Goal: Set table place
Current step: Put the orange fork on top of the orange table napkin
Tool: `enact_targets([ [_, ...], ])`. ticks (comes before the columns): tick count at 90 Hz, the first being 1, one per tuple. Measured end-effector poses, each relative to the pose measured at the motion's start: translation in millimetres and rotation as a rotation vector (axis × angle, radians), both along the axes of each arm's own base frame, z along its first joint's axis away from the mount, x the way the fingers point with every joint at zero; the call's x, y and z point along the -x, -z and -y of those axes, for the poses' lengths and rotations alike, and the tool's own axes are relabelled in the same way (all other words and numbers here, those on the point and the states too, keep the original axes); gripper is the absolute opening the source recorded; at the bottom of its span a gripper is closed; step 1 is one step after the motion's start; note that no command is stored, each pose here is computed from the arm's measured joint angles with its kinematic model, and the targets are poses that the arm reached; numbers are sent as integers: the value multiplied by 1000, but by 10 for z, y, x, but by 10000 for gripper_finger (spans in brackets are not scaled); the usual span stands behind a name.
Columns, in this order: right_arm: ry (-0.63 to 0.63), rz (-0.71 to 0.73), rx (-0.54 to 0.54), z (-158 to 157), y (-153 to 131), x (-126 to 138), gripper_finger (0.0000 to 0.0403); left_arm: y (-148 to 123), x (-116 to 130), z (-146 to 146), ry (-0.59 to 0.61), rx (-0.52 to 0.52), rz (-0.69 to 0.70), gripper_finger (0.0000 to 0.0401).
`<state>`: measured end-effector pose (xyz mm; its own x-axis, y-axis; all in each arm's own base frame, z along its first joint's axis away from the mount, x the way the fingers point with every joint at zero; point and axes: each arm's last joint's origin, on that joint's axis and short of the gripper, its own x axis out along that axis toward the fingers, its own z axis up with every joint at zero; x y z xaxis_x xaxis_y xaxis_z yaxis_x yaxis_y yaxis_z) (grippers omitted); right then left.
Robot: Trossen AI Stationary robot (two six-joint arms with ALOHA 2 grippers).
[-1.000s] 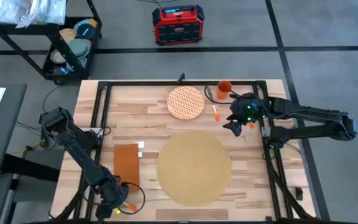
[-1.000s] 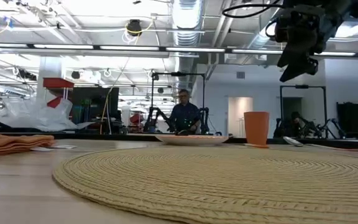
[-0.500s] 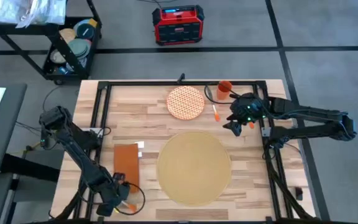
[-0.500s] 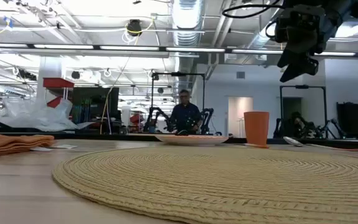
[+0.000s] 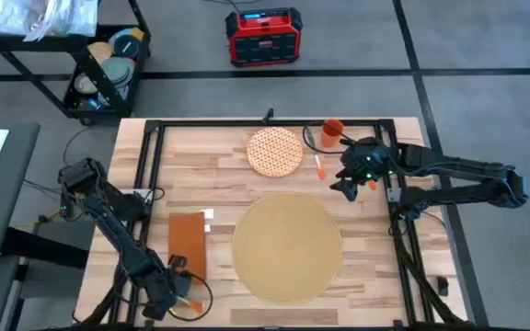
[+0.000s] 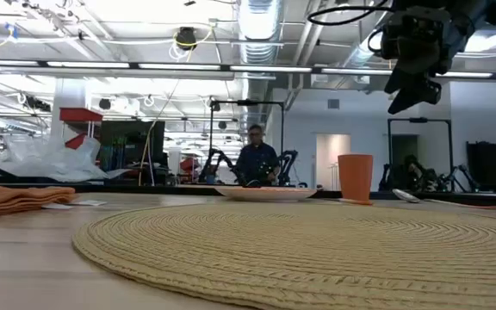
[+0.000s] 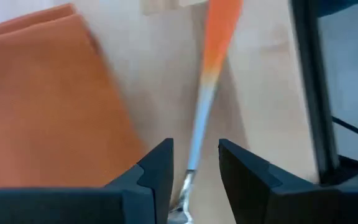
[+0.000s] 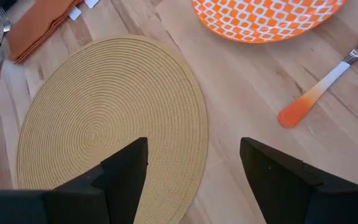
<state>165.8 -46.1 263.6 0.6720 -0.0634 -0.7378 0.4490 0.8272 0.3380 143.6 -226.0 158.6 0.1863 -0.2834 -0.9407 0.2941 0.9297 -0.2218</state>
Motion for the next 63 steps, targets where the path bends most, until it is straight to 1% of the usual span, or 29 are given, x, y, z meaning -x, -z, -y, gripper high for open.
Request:
enact_targets([
  [9, 0, 0, 0, 0, 0, 0, 245, 20, 35, 0, 25, -23, 20, 110],
  [15, 0, 0, 0, 0, 0, 0, 245, 88, 59, -29, 30, -24, 22, 110],
  [22, 6, 1, -6, 0, 0, 0, 245, 174, 90, -65, 19, -11, 14, 110],
  [32, 12, -3, -12, -1, 2, 3, 245, 222, 107, -91, 13, 14, 18, 110],
  [42, 12, -13, -15, -3, 9, 10, 245, 259, 119, -110, 72, 6, 35, 106],
  [52, 12, -24, -18, -5, 16, 18, 245, 265, 119, -106, 149, 5, 48, 81],
  [63, 13, -37, -23, -8, 26, 28, 245, 255, 111, -55, 184, 58, 62, 30],
])
